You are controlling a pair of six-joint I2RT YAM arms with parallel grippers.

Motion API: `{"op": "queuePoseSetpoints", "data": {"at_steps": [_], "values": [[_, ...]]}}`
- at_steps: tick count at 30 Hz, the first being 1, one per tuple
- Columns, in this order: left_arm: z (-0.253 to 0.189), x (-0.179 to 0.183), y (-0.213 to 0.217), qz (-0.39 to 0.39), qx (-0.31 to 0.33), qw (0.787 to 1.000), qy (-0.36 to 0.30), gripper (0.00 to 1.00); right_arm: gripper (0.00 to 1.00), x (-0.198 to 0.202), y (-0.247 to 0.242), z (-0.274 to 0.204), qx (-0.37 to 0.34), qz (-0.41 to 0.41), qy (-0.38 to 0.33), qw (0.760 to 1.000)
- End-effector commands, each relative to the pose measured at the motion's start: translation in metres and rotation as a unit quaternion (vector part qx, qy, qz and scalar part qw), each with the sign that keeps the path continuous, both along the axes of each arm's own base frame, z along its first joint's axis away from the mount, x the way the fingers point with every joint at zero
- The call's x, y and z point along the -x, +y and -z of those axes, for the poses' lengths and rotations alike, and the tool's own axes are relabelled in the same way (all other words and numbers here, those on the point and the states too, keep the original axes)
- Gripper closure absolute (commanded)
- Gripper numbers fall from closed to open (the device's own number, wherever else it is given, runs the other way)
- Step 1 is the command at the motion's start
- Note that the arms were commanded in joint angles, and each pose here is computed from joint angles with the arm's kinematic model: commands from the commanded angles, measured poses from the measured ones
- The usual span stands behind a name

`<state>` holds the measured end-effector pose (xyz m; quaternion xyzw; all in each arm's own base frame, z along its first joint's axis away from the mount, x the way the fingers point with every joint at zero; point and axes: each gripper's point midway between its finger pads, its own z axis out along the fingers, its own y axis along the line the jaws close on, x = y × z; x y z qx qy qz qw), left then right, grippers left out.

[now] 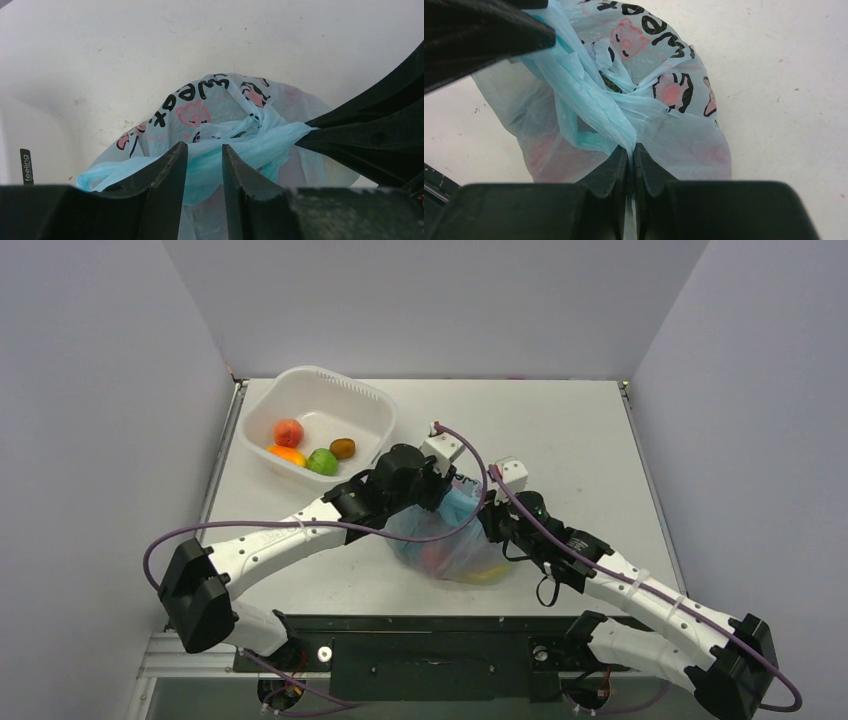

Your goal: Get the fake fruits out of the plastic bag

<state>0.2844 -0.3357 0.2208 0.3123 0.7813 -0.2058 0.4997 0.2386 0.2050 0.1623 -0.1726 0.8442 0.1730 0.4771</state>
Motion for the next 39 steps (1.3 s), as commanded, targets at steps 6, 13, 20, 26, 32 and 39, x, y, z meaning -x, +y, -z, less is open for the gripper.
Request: {"op": "queuePoseSetpoints", "data": {"at_steps": [6, 13, 20, 26, 32, 39], "values": [[-0.012, 0.0, -0.013, 0.014, 0.012, 1.0, 0.013, 0.61, 0.95, -0.005, -0.004, -0.019, -0.01, 0.013, -0.031, 0.999], [-0.003, -0.014, -0.003, -0.028, -0.023, 0.999, 0.003, 0.53, 0.95, -0.003, -0.005, -0.014, -0.006, 0.011, -0.029, 1.0], [-0.008, -0.021, 0.008, -0.049, -0.044, 0.998, -0.022, 0.24, 0.96, -0.003, -0.004, -0.011, -0.009, 0.009, -0.026, 1.0], [0.019, -0.022, 0.002, -0.048, -0.078, 0.996, 0.014, 0.36, 0.96, -0.003, -0.003, -0.013, -0.012, 0.009, -0.027, 1.0], [0.025, -0.027, 0.002, -0.063, -0.09, 0.994, 0.023, 0.86, 0.96, -0.003, -0.007, -0.011, -0.015, 0.018, -0.028, 0.999], [-0.024, -0.039, 0.05, -0.174, -0.041, 0.982, -0.068, 1.0, 1.0, -0.009, -0.048, 0.001, -0.035, 0.159, -0.028, 0.986]]}}
